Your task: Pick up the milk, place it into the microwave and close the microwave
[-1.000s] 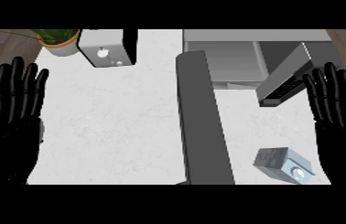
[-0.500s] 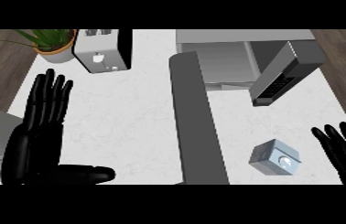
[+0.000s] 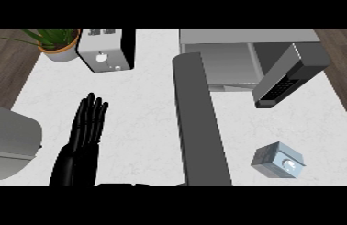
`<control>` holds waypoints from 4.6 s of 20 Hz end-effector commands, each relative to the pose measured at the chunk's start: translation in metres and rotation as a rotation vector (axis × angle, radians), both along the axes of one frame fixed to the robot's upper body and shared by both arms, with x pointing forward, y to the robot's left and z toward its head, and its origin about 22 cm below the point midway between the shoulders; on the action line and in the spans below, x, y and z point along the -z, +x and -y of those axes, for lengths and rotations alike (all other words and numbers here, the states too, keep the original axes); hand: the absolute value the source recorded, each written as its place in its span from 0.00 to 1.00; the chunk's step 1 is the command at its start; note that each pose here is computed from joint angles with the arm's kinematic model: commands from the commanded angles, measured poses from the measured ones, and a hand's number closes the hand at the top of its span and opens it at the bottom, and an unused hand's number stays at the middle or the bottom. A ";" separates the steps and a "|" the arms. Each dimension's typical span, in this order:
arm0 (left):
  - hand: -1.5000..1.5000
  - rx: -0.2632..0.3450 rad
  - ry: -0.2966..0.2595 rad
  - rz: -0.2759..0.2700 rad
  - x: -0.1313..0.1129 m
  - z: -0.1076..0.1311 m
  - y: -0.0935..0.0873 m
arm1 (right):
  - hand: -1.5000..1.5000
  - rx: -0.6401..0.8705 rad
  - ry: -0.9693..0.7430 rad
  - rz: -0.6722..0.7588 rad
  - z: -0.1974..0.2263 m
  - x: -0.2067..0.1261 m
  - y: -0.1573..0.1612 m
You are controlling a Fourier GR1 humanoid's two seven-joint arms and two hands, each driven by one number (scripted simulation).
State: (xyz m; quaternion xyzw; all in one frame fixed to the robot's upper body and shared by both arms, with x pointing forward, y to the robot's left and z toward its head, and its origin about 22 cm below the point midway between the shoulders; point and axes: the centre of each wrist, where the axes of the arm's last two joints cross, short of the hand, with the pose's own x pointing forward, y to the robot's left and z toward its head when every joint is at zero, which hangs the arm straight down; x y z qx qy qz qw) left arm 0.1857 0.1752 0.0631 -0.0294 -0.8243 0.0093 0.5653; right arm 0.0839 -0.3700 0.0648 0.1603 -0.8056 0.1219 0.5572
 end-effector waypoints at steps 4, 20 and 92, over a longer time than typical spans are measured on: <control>0.00 0.016 -0.021 -0.011 0.029 0.033 -0.016 | 0.00 -0.063 0.020 0.010 0.017 0.029 -0.022; 0.00 0.032 -0.034 -0.019 0.039 0.064 -0.030 | 0.00 0.065 -0.011 0.002 0.023 0.101 0.016; 0.00 0.025 -0.080 -0.074 0.086 -0.070 -0.069 | 1.00 0.608 -0.268 0.076 -0.164 0.137 0.255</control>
